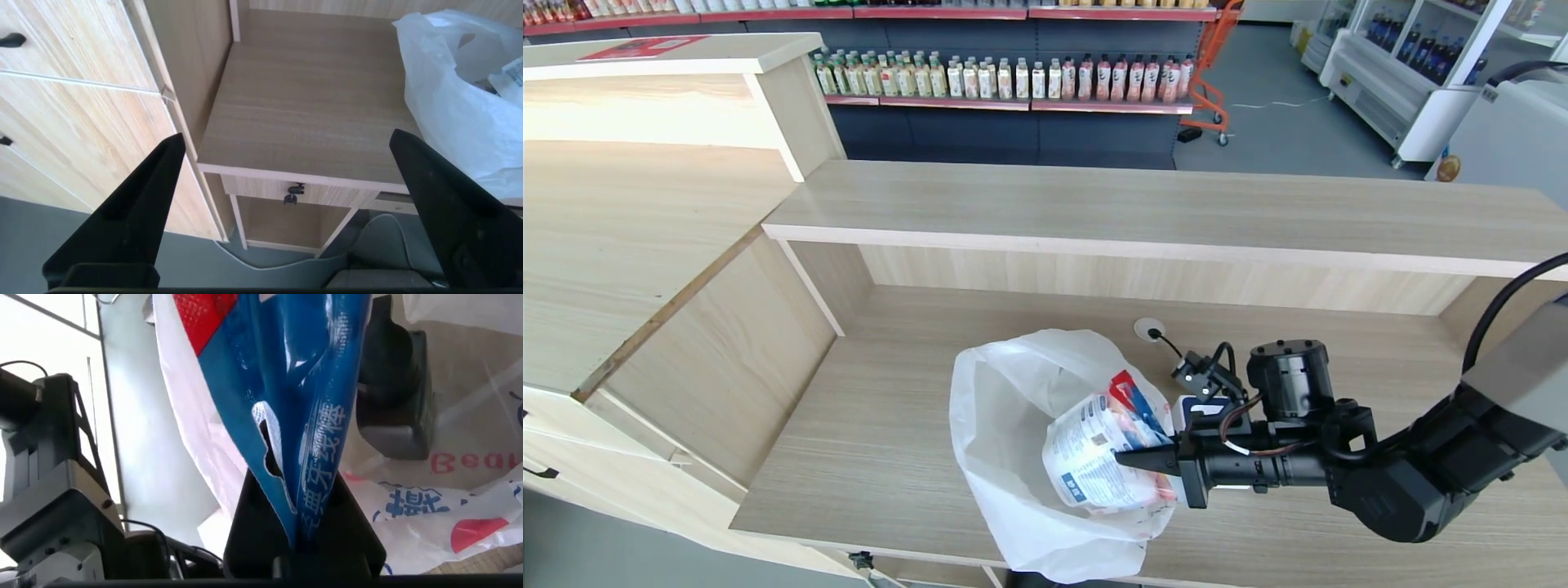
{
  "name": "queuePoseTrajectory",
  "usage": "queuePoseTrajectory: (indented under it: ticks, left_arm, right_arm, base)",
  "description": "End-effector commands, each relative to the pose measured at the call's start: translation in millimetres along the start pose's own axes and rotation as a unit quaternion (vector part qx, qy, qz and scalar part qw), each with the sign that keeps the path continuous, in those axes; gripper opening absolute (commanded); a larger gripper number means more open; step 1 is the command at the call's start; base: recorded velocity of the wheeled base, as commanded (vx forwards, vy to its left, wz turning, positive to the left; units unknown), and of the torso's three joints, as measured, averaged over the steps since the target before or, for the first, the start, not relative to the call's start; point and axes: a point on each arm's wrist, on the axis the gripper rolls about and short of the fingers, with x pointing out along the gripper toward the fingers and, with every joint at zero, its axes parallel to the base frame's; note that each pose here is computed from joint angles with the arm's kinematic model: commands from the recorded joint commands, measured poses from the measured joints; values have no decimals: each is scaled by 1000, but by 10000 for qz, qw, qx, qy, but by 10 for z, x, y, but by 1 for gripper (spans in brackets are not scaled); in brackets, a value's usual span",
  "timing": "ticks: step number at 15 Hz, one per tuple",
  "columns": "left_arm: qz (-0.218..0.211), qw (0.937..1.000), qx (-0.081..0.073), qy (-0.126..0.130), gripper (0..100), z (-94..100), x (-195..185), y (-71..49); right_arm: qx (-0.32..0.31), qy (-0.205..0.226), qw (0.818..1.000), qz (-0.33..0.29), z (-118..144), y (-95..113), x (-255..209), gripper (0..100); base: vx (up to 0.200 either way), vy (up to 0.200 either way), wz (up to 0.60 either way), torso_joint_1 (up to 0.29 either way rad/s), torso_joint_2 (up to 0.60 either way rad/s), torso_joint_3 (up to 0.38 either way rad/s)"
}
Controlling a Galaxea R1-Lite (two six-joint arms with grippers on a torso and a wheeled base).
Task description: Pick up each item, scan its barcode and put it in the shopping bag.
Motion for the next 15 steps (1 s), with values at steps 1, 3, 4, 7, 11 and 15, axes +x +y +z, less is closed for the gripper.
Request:
queuePoseTrajectory:
  ticks: [1, 3, 4, 7, 11, 15]
  left_arm:
    - [2, 10000, -2, -2, 100, 0, 0, 0]
    - [2, 10000, -2, -2, 100, 0, 0, 0]
    - [2, 10000, -2, -2, 100, 0, 0, 0]
    - [2, 10000, -2, -2, 100, 0, 0, 0]
    - [2, 10000, -2, -2, 100, 0, 0, 0]
    - [2, 10000, -2, -2, 100, 0, 0, 0]
  right_arm:
    - [18, 63, 10000, 44, -34, -33, 83, 0]
    - [-73, 81, 9999, 58, -43, -55, 133, 0]
    - [-132, 92, 9999, 60, -52, -71, 152, 0]
    - [-162, 71, 9998, 65, -36, -71, 159, 0]
    - [-220, -66, 9997, 105, 66, -81, 181, 100]
    - [-92, -162, 9998, 108, 135, -67, 159, 100]
  base:
    - [0, 0, 0, 0, 0, 0]
    - [0, 0, 0, 0, 0, 0]
    - [0, 0, 0, 0, 0, 0]
    - [0, 0, 0, 0, 0, 0]
    - [0, 0, 0, 0, 0, 0]
    - [0, 0, 0, 0, 0, 0]
